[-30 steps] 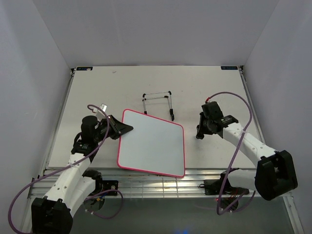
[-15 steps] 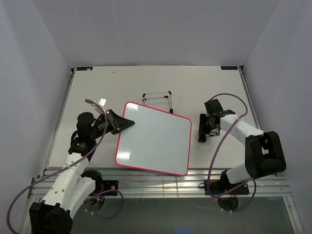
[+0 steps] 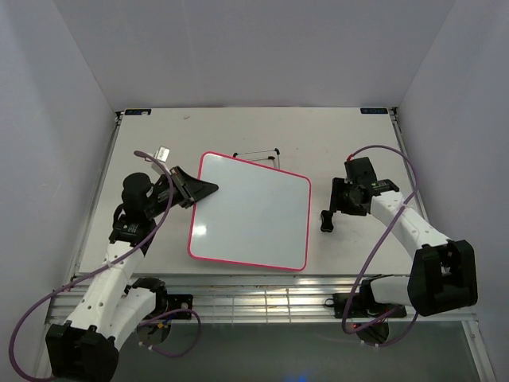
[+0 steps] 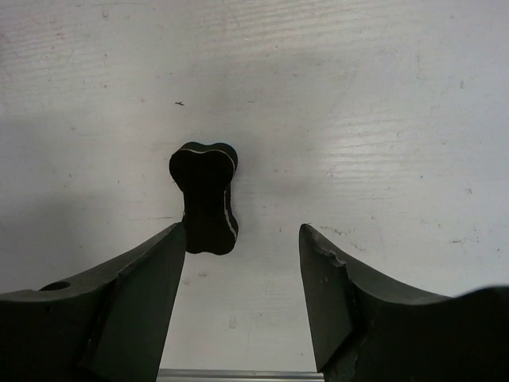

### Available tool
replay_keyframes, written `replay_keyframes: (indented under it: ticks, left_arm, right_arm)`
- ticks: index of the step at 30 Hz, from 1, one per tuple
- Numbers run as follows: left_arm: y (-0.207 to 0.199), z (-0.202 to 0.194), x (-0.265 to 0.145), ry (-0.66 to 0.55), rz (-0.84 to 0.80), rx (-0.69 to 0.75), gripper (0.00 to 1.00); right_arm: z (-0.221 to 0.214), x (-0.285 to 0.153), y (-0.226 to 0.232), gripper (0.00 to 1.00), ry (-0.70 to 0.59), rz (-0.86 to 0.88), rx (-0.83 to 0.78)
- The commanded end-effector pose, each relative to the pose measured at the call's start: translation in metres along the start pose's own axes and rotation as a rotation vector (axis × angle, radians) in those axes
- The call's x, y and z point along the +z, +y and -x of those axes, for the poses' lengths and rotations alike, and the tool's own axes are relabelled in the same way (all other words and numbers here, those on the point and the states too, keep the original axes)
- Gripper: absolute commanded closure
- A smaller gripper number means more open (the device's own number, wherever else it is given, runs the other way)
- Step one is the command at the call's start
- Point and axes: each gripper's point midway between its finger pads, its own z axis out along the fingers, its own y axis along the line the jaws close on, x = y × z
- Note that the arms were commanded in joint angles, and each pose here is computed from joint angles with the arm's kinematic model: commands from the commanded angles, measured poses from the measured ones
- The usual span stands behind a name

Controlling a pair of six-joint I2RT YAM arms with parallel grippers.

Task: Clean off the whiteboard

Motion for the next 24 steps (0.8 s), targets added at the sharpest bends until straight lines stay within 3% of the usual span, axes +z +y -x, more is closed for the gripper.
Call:
replay_keyframes:
  ticks: [1,6,13,15,19,21,24]
  left_arm:
    - [-0.053,0.036,0.000,-0.096,-0.138,0.051,1.00]
    - [-0.079,0.068,0.013,-0.161,-0.226,0.117,1.00]
    - [-0.093,0.104,0.042,-0.214,-0.325,0.141,1.00]
    - [-0.097,0.115,0.054,-0.226,-0.384,0.183,1.00]
    - [-0.101,0.139,0.072,-0.302,-0.448,0.285,1.00]
    - [-0.081,0.146,0.094,-0.293,-0.430,0.293,1.00]
    - [-0.084,0.157,0.109,-0.298,-0.494,0.338,1.00]
  right_arm:
    - [0.009,-0.016,0.004,0.36,-0.037,0.040,-0.012]
    - [0.027,-0.053,0.001,0.36,-0.167,0.050,0.019]
    - [0.033,-0.116,0.021,0.35,-0.393,0.243,0.045]
    - [0.033,-0.137,0.028,0.30,-0.448,0.305,0.027]
    - [0.029,-0.165,0.043,0.24,-0.509,0.426,-0.012]
    - [0.027,-0.176,0.046,0.23,-0.533,0.453,-0.020]
    - [0.023,-0.182,0.048,0.23,-0.536,0.478,-0.032]
